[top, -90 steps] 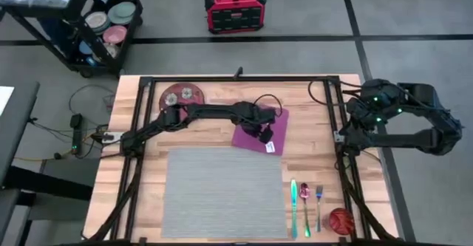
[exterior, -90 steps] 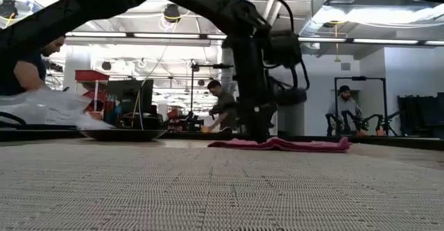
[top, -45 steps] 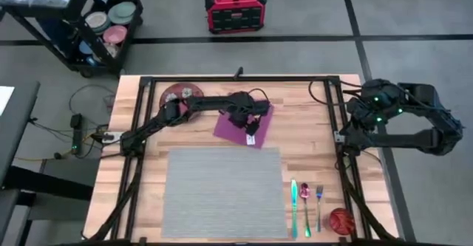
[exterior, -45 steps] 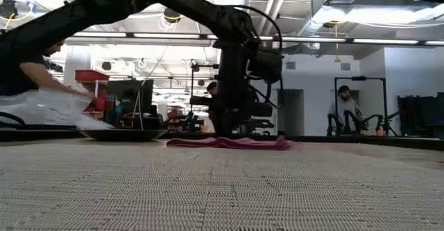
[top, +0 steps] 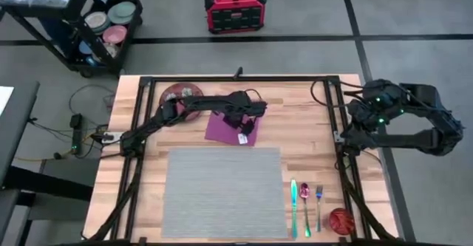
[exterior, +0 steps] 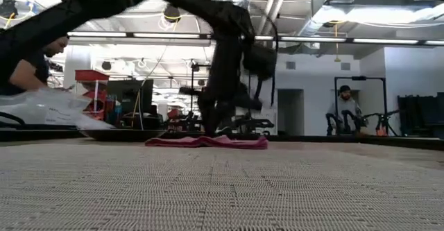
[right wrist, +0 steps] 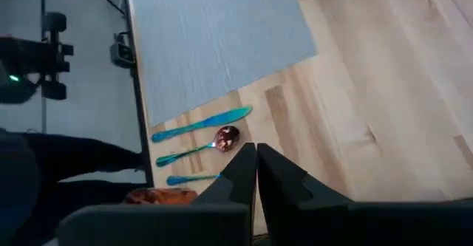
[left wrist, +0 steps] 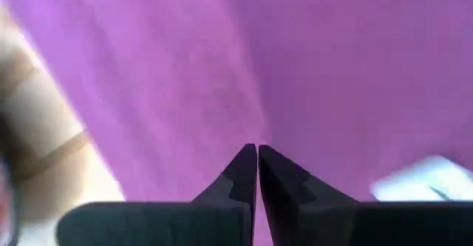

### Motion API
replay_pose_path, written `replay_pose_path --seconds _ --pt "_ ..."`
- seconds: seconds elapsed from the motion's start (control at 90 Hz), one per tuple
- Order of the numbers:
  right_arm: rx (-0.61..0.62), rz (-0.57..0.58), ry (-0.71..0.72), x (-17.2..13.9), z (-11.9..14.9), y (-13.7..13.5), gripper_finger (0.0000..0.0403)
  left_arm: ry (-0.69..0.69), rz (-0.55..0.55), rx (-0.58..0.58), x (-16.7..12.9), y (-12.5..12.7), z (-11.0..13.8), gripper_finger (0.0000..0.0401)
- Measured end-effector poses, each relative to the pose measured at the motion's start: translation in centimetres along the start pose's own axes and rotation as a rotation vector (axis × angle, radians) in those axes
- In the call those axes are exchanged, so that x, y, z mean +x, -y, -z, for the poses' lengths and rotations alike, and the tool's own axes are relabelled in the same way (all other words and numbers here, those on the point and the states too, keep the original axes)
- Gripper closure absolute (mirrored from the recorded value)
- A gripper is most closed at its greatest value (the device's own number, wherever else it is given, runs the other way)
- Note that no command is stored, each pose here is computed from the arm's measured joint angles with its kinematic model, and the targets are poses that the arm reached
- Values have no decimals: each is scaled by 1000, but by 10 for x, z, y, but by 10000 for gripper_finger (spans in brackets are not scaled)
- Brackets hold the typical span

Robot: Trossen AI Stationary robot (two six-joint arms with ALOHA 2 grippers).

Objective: Set table place
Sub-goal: Fold the pink table towel

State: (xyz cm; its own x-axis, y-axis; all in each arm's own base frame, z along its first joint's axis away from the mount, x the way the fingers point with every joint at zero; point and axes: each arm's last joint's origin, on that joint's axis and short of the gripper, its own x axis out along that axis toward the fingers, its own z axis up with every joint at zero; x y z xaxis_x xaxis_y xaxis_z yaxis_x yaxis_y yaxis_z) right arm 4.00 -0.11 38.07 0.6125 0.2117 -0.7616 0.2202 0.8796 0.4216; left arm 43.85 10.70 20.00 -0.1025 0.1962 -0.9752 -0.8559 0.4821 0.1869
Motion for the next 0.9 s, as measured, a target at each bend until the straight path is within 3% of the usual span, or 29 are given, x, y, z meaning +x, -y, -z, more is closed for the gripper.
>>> replay_pose_path --seconds 0.2,0.344,0.522,0.633,0.9 --pt "-8 -51 8 -3 4 -2 373 117 70 -108 -24 -4 -3 401" --pt "13 -103 1 -4 6 -3 333 112 211 -54 -24 9 -7 386" --pt "37 -113 1 -4 7 -4 282 115 273 19 -19 19 -8 332" --pt "32 -120 3 -5 8 -4 258 105 250 73 -19 17 -6 296" --pt "30 -121 3 -5 8 -4 244 50 174 -59 -3 4 -10 233"
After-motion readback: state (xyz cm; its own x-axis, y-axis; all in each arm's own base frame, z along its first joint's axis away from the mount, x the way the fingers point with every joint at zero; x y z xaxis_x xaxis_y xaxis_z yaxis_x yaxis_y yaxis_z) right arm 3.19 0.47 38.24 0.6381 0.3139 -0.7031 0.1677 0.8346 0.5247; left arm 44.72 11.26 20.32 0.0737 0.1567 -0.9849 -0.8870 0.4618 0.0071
